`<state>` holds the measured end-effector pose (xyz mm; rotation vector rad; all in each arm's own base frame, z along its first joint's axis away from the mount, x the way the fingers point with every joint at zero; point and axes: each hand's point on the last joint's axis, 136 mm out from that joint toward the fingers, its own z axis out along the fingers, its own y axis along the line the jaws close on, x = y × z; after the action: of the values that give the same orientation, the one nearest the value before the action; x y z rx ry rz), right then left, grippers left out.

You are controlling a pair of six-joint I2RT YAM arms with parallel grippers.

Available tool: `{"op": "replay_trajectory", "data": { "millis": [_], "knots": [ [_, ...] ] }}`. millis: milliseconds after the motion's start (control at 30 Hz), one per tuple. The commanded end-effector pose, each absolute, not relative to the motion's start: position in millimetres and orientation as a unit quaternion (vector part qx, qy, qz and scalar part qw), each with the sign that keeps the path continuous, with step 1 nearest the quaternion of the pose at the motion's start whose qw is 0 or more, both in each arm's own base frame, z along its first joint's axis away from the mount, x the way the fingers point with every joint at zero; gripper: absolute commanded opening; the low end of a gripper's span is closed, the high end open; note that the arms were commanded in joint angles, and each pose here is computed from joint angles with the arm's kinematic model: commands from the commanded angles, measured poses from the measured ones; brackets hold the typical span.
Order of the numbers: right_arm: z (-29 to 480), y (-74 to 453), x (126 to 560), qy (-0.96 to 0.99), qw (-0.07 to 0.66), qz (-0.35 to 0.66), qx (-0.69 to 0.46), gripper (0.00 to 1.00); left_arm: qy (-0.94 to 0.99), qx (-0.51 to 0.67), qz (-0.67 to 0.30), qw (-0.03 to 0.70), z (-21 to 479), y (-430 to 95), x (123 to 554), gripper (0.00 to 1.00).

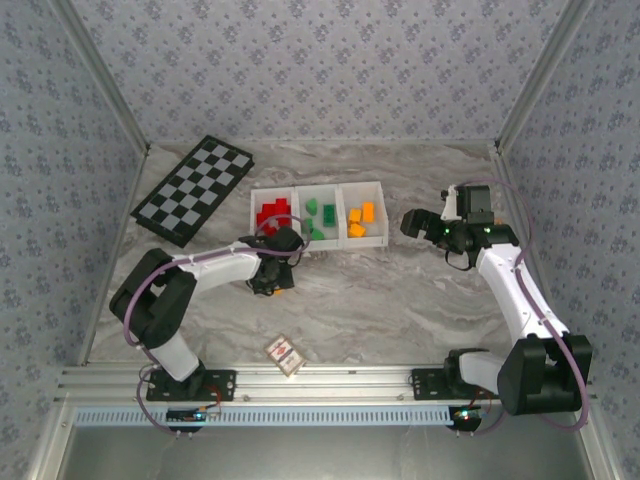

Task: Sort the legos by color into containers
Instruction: Pick up the lego from the center of the table, then place the lego in the container.

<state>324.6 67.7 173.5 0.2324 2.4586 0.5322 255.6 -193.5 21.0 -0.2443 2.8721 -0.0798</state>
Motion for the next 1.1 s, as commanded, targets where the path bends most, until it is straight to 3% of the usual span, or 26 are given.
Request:
{"op": "replay_trajectory", "data": {
  "millis": [0,233,500,800,1067],
  "knots": [
    [169,70,323,0.929,0.296,0.204,0.087,1.0,0.985,-0.061,-0.06,0.148,34,-219,269,0.53],
    [170,69,323,0.929,0.297,0.204,0.087,1.0,0.981,-0.021,-0.079,0.174,55,-248,280,0.43],
    [172,69,322,0.927,0.301,0.204,0.087,1.0,0.976,0.001,-0.099,0.193,76,-274,301,0.4],
    [176,62,320,0.926,0.311,0.193,0.094,1.0,0.961,0.088,-0.118,0.233,131,-335,358,0.4],
    [185,54,315,0.919,0.329,0.188,0.111,1.0,0.954,0.129,-0.126,0.24,146,-386,406,0.4]
  ]
}}
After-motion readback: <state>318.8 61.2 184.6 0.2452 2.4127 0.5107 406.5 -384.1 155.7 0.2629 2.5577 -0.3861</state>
